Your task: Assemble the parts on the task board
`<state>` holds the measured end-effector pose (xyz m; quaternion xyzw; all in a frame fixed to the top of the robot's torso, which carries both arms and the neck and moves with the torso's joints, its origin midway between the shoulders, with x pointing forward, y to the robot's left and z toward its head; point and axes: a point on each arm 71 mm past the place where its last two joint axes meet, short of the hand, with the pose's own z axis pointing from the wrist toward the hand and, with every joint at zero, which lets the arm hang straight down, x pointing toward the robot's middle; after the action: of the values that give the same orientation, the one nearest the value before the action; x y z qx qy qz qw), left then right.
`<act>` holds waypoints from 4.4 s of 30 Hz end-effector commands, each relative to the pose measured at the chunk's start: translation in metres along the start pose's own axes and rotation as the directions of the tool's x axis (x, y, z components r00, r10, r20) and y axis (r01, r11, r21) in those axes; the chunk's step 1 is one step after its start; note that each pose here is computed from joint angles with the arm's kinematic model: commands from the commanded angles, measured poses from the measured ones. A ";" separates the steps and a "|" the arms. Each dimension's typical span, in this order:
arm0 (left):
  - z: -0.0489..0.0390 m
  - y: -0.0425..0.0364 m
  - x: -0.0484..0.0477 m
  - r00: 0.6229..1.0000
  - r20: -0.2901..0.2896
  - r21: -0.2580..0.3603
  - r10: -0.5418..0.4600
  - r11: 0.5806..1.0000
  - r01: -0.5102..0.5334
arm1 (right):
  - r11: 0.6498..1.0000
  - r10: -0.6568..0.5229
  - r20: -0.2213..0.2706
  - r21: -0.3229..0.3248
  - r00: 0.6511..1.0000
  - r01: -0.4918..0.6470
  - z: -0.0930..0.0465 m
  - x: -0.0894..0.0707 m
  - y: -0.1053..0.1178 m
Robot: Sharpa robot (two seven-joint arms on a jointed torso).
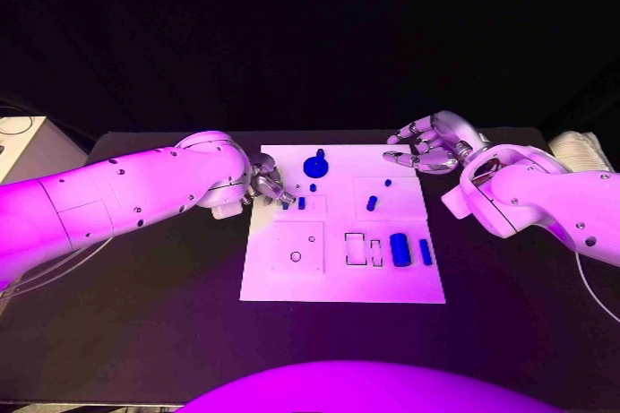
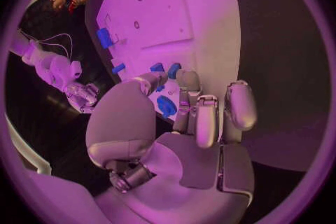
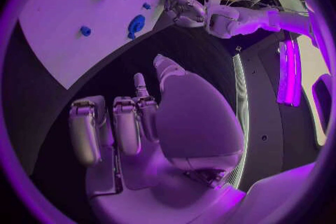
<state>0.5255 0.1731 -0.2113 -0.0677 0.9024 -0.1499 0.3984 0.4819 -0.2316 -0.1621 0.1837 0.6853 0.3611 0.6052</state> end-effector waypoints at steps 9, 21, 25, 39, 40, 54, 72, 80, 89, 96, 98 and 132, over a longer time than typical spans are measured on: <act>-0.0043 0.0022 -0.0048 0.998 0.056 0.015 -0.028 1.000 0.027 | 1.000 -0.003 -0.004 0.000 1.000 0.003 0.000 0.000 0.000; -0.0113 -0.0047 -0.0163 0.966 0.104 0.182 -0.236 0.960 0.215 | 1.000 -0.003 0.000 0.001 1.000 0.003 -0.001 0.000 -0.001; -0.0127 -0.0120 -0.0209 0.949 0.131 0.293 -0.285 0.926 0.238 | 1.000 -0.004 0.003 0.001 1.000 0.004 -0.001 -0.001 -0.002; -0.0052 -0.0407 -0.0079 0.948 0.317 0.469 -0.033 0.874 -0.126 | 1.000 -0.005 0.007 -0.001 1.000 0.005 0.000 -0.002 -0.002; -0.0042 -0.0413 -0.0074 0.946 0.323 0.467 -0.021 0.873 -0.141 | 1.000 -0.004 0.006 -0.001 1.000 0.004 0.000 -0.001 -0.002; 0.0107 -0.0476 -0.0038 0.910 0.389 0.391 0.142 0.869 -0.302 | 1.000 -0.003 0.001 -0.005 1.000 0.003 0.001 0.000 -0.001; 0.0185 -0.0529 0.0010 0.913 0.344 0.355 0.220 0.869 -0.343 | 1.000 -0.002 -0.002 -0.005 1.000 0.002 0.001 0.001 0.000; 0.0207 -0.0541 0.0011 0.914 0.337 0.354 0.227 0.869 -0.347 | 1.000 -0.002 -0.002 -0.007 1.000 0.002 0.001 0.001 0.000; 0.0239 -0.0577 0.0020 0.914 0.329 0.355 0.237 0.866 -0.352 | 1.000 -0.001 -0.004 -0.008 1.000 0.001 0.001 0.002 0.001; 0.0247 -0.0596 0.0039 0.916 0.317 0.360 0.245 0.863 -0.355 | 1.000 -0.001 -0.005 -0.008 1.000 0.001 0.001 0.002 0.001; 0.0248 -0.0599 0.0045 0.917 0.314 0.361 0.247 0.862 -0.356 | 1.000 -0.001 -0.005 -0.008 1.000 0.001 0.001 0.002 0.001; 0.0253 -0.0588 0.0049 0.917 0.339 0.385 0.209 0.859 -0.337 | 1.000 -0.001 -0.008 -0.009 1.000 0.001 0.001 0.002 0.001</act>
<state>0.5417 0.1118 -0.2130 0.1360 0.7896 -0.2617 0.5380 0.4826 -0.2309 -0.1630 0.1849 0.6854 0.3604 0.6050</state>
